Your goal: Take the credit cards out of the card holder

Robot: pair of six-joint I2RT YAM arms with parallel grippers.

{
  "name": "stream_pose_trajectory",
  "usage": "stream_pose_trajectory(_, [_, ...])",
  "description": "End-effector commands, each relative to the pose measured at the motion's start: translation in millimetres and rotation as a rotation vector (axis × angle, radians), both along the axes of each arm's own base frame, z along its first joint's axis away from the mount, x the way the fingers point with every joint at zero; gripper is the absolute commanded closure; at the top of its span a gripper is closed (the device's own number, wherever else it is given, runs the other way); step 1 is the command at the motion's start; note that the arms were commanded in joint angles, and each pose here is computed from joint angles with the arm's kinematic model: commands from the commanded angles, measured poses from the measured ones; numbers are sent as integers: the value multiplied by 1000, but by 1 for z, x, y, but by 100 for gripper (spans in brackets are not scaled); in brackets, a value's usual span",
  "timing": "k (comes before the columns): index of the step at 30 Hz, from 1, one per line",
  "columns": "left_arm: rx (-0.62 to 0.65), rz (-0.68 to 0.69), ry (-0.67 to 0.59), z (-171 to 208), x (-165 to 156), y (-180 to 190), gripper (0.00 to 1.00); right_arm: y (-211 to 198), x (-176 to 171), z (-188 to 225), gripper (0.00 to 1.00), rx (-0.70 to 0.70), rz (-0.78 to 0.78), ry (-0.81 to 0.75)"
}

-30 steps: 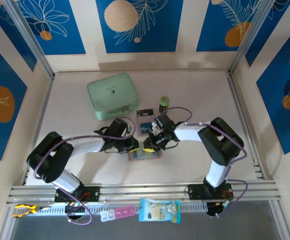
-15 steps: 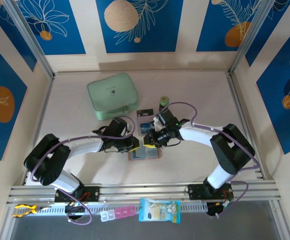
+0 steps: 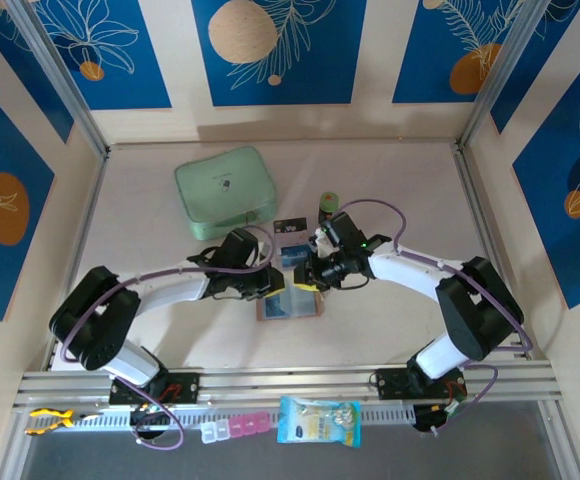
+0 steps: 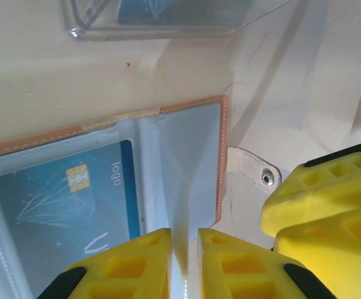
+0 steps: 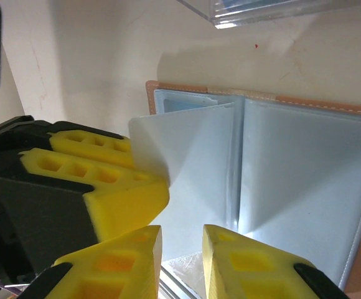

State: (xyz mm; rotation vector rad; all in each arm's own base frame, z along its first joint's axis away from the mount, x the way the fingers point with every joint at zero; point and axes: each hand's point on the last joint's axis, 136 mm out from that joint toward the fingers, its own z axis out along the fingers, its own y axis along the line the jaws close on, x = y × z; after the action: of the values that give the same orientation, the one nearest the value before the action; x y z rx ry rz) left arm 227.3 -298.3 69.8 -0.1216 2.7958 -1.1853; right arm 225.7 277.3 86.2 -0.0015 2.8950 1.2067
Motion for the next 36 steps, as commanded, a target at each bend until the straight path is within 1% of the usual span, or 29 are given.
stream_pose_trajectory(1, [-23,-39,2,5,-1,-13,82,-7,-5,5,75,-9,-1,-1])
stream_pose_trajectory(17, [-59,-104,8,3,4,-51,82,-30,-7,15,76,-8,-53,-21])
stream_pose_trajectory(25, [-69,-130,14,1,5,-67,78,-38,-10,19,76,-9,-73,-29])
stream_pose_trajectory(32, [-67,-136,5,5,8,-70,74,-42,-12,20,75,-11,-81,-31])
stream_pose_trajectory(36, [-61,-136,5,4,7,-68,73,-42,-11,20,75,-8,-83,-32])
